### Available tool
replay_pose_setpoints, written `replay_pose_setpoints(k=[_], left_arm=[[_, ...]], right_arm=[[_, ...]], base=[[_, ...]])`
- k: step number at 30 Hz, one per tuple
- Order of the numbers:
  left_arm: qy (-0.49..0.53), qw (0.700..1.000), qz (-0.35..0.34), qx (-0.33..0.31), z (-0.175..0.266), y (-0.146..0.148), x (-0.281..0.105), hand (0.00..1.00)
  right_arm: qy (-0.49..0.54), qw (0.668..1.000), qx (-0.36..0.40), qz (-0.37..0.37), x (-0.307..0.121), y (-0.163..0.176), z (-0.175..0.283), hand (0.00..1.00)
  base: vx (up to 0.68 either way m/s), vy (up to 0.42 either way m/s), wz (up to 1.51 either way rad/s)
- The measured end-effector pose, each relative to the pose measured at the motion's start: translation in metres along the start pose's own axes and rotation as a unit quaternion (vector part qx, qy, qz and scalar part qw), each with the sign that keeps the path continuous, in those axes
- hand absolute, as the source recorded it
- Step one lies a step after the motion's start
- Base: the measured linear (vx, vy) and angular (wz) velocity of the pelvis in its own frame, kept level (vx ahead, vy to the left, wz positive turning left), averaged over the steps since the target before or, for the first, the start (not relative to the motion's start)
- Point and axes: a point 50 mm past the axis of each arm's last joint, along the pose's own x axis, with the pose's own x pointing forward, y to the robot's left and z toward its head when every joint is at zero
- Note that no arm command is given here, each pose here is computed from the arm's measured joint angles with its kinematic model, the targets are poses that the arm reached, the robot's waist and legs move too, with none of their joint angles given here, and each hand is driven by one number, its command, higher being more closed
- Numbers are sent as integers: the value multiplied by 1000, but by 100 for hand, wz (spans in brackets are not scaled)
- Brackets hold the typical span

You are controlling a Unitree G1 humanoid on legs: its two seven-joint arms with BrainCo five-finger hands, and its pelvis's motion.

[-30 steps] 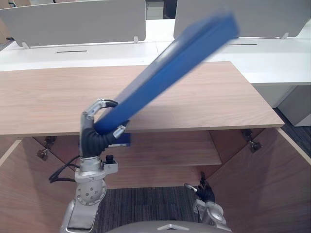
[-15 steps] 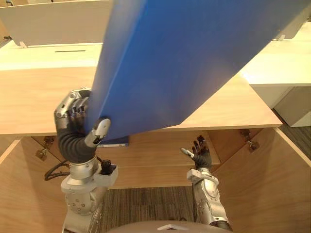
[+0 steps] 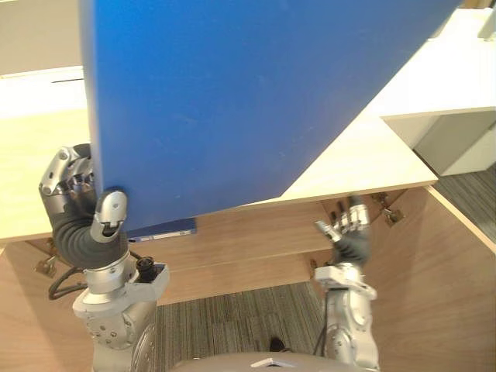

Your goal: Walk over to the cabinet, pick up the folder, carry it to the office cabinet, place the folder inside the office cabinet, then close the office cabinet door

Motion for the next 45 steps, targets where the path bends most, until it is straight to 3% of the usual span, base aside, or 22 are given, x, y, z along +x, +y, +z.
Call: replay_pose_setpoints(k=[5, 8, 18, 28, 38, 45], left_arm=[[1, 1000, 2, 11, 1, 5, 0, 100], [4, 1000, -6, 4, 0, 5, 0, 100], [21, 999, -22, -18, -7, 3, -2, 100], [58, 996, -48, -55, -21, -1, -7, 100], [67, 994, -71, -46, -27, -2, -8, 100], [68, 994, -79, -38, -27, 0, -7, 100]], right_arm=[[-207, 977, 30, 34, 3, 10, 76, 0], [-249, 966, 33, 54, 2, 15, 89, 0], [-269, 958, 44, 92, 11, 28, 96, 0], [-238, 943, 82, 216, 20, 50, 92, 0], [-174, 940, 104, 273, 30, 55, 74, 0], [-153, 939, 78, 296, 33, 54, 71, 0]], base=[[-13, 5, -17], [-35, -22, -4], [-46, -39, 0], [-27, -36, 8], [-44, -28, 12], [-44, -30, 6]])
